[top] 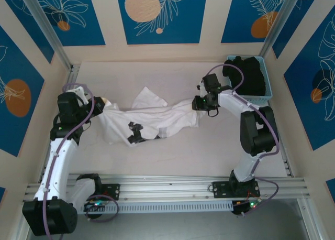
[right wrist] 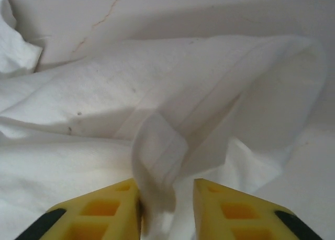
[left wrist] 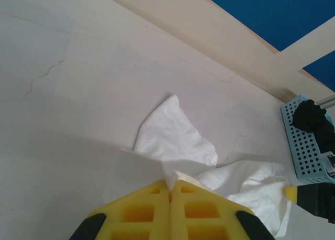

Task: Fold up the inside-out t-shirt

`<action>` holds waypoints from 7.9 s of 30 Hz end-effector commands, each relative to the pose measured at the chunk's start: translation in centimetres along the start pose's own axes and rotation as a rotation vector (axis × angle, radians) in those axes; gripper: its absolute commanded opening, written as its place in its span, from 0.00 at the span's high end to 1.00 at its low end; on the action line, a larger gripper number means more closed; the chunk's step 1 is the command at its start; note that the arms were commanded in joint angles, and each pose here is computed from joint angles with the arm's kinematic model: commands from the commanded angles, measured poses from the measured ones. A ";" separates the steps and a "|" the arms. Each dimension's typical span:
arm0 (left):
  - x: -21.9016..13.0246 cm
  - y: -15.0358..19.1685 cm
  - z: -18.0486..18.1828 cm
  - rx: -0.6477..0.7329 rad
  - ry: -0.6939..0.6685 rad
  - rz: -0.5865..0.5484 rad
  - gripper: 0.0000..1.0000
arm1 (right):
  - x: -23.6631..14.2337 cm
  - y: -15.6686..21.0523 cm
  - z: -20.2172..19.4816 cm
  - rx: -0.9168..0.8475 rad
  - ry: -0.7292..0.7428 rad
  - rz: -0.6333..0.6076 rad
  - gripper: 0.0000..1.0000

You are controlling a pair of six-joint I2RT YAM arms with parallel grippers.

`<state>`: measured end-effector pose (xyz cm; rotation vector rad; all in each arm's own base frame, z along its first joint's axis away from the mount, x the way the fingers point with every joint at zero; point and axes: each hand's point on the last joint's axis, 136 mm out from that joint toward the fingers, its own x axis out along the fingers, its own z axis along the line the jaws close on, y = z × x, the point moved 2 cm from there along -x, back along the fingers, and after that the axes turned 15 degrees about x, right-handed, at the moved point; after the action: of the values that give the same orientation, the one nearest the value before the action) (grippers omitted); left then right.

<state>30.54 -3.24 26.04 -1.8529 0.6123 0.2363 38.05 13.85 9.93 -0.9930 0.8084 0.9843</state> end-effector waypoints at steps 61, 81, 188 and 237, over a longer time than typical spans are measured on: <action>-0.1 -0.3 -0.4 0.018 0.053 -0.042 1.00 | 1.1 2.8 -1.0 -0.071 0.239 -0.084 0.60; -0.8 -0.9 -0.2 0.031 0.018 -0.018 1.00 | -8.4 4.4 3.4 -0.018 -0.745 -0.124 1.00; -7.5 -31.5 -6.4 0.342 -0.046 -0.675 1.00 | -38.1 -13.5 12.3 -0.377 -0.683 -0.868 1.00; -3.1 7.5 2.9 0.066 -0.123 0.106 1.00 | -1.5 15.2 -1.6 0.389 -0.358 0.264 0.57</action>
<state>24.18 -1.61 19.11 -1.7442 0.6415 0.4291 22.53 14.83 4.44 -0.3924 0.8511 1.1152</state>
